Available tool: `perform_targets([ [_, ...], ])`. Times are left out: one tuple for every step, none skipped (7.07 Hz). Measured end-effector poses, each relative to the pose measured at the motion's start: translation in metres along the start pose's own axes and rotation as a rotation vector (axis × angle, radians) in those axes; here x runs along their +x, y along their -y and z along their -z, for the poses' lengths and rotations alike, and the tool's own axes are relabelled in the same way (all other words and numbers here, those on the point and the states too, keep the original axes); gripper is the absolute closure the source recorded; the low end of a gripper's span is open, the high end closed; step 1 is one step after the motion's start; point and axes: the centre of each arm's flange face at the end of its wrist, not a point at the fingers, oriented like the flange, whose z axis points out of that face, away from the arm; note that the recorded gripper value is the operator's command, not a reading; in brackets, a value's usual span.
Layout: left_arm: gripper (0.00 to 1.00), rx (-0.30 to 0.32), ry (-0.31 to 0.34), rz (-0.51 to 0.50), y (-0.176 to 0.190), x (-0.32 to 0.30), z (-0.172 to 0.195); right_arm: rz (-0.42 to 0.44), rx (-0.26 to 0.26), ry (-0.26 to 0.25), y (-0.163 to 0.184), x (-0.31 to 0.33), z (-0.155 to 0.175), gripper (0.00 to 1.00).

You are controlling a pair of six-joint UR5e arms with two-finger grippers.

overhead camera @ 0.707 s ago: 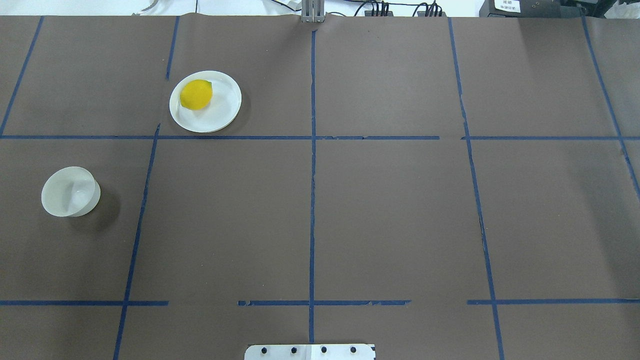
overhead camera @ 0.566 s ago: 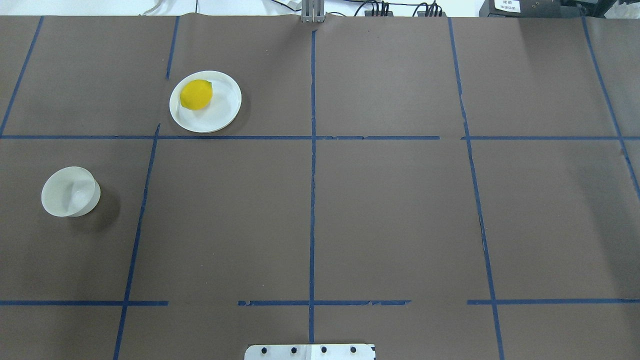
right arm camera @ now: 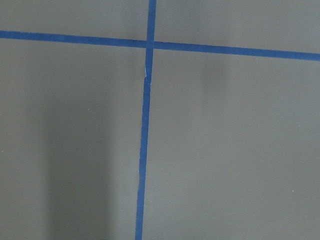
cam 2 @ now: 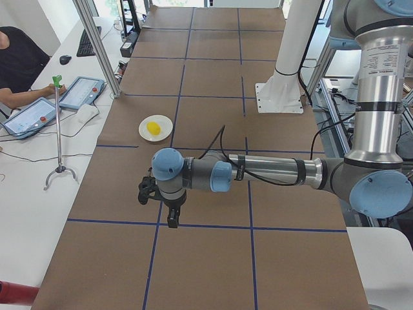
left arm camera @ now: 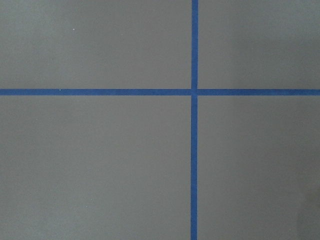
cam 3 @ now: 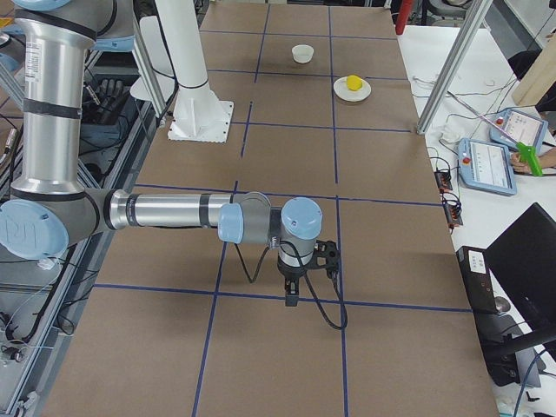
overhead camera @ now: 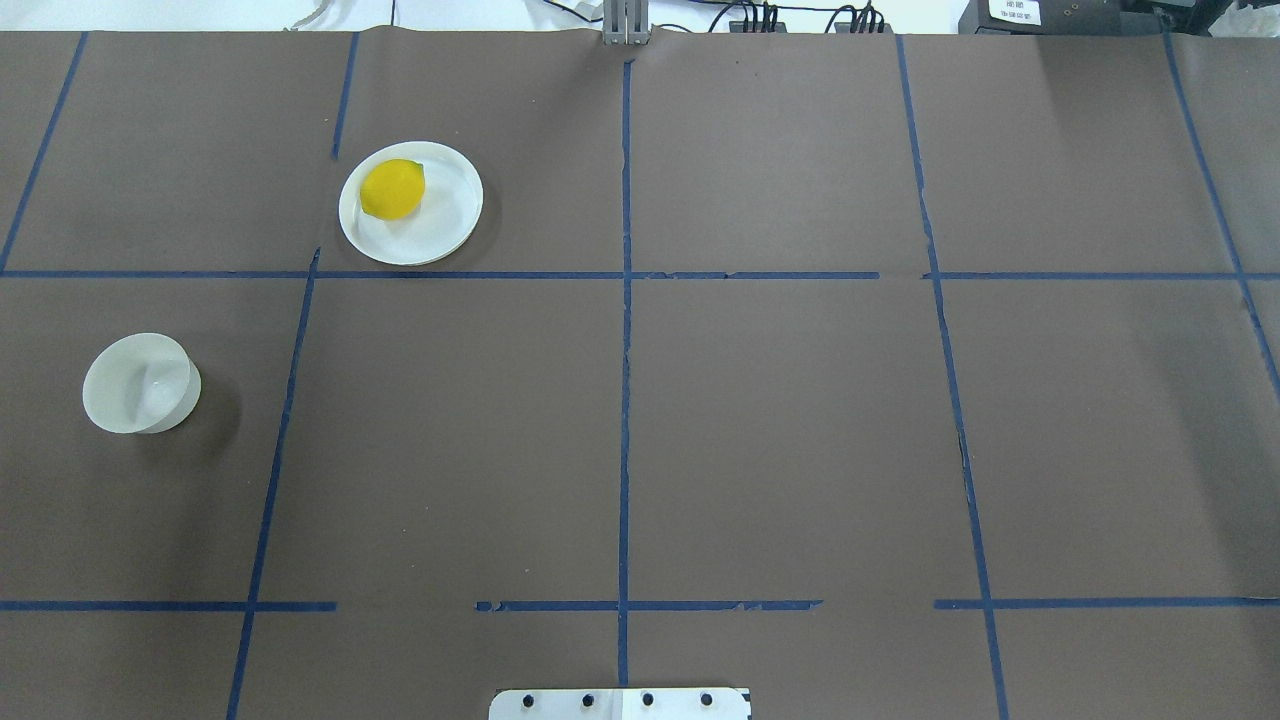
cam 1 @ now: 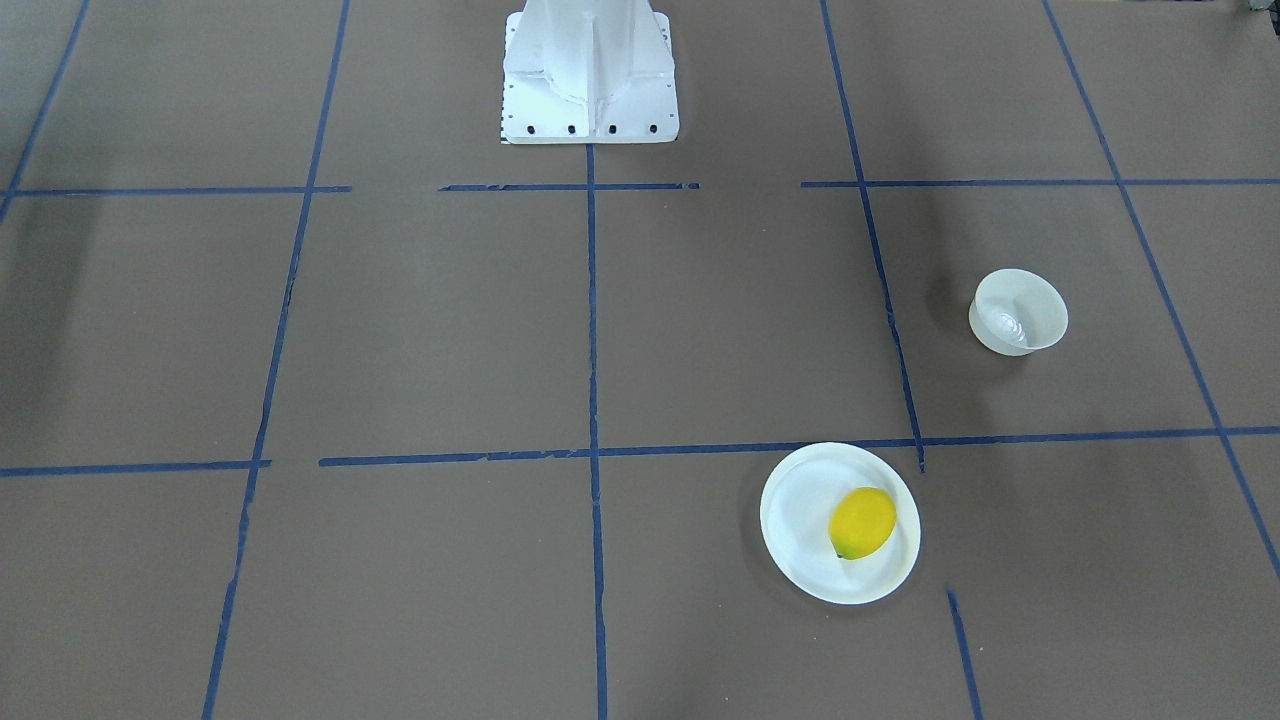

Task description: Move lemon from plate to bowl

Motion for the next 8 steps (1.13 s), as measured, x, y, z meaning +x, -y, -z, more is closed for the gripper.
perform_targets([
  [0.0, 0.012, -0.003, -0.058, 0.025, 0.031, 0.005, 0.0, 0.0, 0.0, 0.0, 0.0, 0.0, 0.0],
  [0.0, 0.026, -0.007, -0.09, 0.045, 0.059, 0.012, 0.0, 0.0, 0.0, 0.0, 0.0, 0.0, 0.0],
  [0.0, 0.04, -0.016, -0.082, 0.063, 0.094, 0.017, 0.0, 0.0, 0.0, 0.0, 0.0, 0.0, 0.0],
  [0.0, 0.042, -0.029, -0.048, 0.08, 0.138, 0.016, 0.0, 0.0, 0.0, 0.0, 0.0, 0.0, 0.0],
  [0.0, 0.032, -0.045, -0.008, 0.094, 0.182, 0.009, 0.0, 0.0, 0.0, 0.0, 0.0, 0.0, 0.0],
  [0.0, 0.026, -0.056, 0.021, 0.105, 0.223, 0.004, 0.0, 0.0, 0.0, 0.0, 0.0, 0.0, 0.0],
  [0.0, 0.026, -0.052, 0.028, 0.112, 0.259, -0.003, 0.0, 0.0, 0.0, 0.0, 0.0, 0.0, 0.0],
  [0.0, 0.032, -0.039, 0.017, 0.116, 0.284, -0.009, 0.0, 0.0, 0.0, 0.0, 0.0, 0.0, 0.0],
])
